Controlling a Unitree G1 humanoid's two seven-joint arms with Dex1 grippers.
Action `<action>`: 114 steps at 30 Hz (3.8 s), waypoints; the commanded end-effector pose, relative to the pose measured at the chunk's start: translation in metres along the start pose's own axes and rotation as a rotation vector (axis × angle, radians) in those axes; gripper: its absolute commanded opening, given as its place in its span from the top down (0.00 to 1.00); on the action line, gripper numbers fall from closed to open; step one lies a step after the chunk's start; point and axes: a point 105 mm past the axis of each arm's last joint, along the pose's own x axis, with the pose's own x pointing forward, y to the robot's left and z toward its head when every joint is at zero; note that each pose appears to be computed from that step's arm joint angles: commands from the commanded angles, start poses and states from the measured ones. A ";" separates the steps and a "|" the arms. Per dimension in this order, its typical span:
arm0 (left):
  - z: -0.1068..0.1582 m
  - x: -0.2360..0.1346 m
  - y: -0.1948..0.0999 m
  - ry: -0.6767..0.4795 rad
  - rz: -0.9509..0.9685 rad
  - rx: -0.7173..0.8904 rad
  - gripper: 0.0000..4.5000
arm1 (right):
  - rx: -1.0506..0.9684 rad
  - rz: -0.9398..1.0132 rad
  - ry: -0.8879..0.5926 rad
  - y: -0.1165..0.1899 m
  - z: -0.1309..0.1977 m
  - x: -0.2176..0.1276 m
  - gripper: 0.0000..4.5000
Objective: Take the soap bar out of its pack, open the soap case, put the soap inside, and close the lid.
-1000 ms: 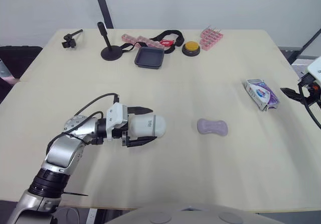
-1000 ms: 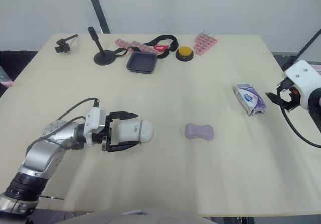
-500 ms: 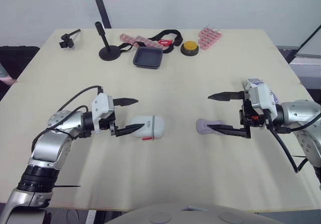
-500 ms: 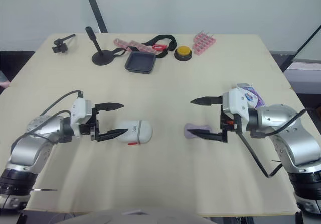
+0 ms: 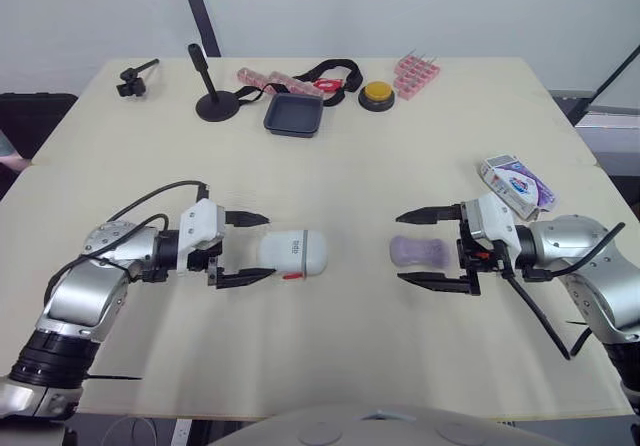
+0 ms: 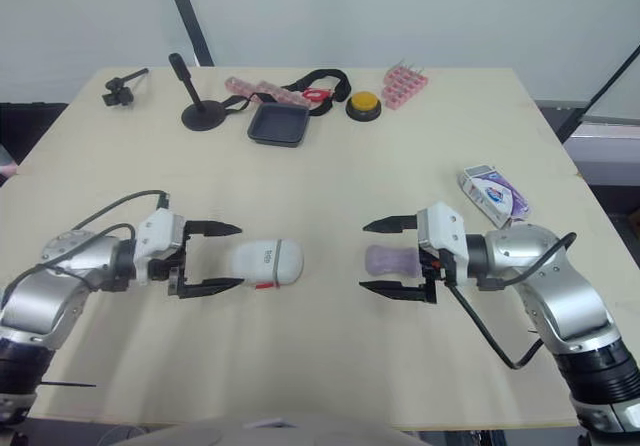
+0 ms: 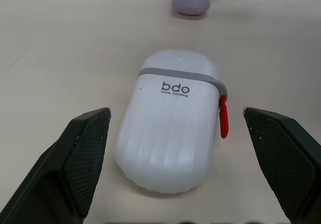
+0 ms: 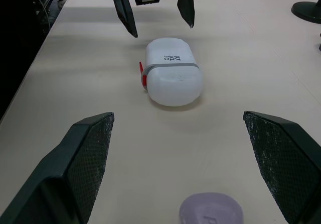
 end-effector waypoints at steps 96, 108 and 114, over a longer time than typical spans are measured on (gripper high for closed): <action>0.022 0.042 -0.012 -0.104 -0.058 0.187 0.23 | 1.206 0.273 0.032 0.003 0.018 0.092 0.00; 0.026 0.041 -0.012 -0.114 -0.050 0.197 0.23 | 1.250 0.215 0.053 -0.006 0.008 0.091 0.00; 0.025 0.041 -0.012 -0.111 -0.053 0.197 0.23 | 1.237 0.222 0.033 -0.007 0.013 0.090 0.00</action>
